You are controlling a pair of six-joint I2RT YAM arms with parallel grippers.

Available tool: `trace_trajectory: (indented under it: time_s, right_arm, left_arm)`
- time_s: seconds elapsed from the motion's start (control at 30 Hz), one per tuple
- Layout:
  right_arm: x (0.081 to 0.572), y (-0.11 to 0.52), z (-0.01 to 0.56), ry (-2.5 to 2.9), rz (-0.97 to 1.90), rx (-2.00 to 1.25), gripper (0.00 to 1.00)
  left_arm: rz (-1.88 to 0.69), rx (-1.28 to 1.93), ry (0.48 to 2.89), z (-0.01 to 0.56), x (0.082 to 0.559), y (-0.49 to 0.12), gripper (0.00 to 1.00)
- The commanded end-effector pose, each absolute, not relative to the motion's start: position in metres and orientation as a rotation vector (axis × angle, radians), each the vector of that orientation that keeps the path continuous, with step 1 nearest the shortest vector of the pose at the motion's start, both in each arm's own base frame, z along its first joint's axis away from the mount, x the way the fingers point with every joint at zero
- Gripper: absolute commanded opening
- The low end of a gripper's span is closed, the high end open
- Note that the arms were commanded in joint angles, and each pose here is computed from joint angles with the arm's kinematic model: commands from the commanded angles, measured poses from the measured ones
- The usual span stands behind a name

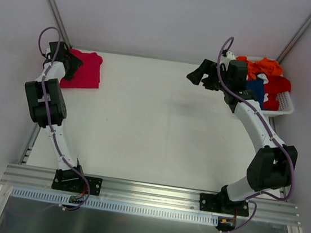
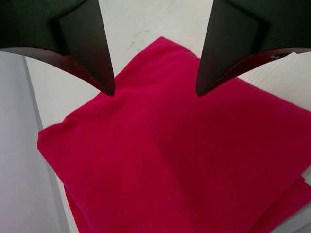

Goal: Fold and stack the t-shirts
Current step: Neatly place the folded tshirt to the corner

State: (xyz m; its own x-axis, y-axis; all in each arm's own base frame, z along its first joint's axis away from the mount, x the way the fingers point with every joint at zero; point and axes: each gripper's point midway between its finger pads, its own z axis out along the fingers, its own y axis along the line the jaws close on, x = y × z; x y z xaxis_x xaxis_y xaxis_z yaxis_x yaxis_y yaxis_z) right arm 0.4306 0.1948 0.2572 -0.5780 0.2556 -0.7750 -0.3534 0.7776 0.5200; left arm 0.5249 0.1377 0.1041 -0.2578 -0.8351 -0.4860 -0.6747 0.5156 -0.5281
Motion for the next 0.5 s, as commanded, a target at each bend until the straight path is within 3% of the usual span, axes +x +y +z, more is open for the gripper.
trace_trajectory:
  time_s: [0.0, 0.17, 0.23, 0.33, 0.37, 0.47]
  right_arm:
    - [0.429, 0.201, 0.287, 1.945, 0.868, -0.101, 1.0]
    - [0.426, 0.199, 0.289, 1.936, 0.853, -0.106, 1.0]
    - [0.424, 0.2, 0.29, 1.937, 0.86, -0.118, 0.99]
    - [0.42, 0.196, 0.291, 1.95, 0.838, -0.116, 0.99]
    - [0.42, 0.195, 0.29, 1.955, 0.828, -0.116, 1.0]
    - [0.418, 0.184, 0.289, 1.97, 0.783, -0.083, 0.99]
  left_arm:
    - [-0.332, -1.285, 1.861, 0.136, 0.554, 0.148, 0.67]
    - [-0.334, -1.201, 1.865, 0.149, 0.556, 0.146, 0.42]
    - [-0.374, -1.136, 1.89, 0.161, 0.548, 0.136, 0.41]
    - [-0.432, -1.013, 1.923, 0.179, 0.52, 0.111, 0.55]
    - [-0.494, -0.946, 1.941, 0.186, 0.513, 0.094, 0.7]
    - [-0.553, -0.766, 2.003, 0.197, 0.472, 0.053, 0.84]
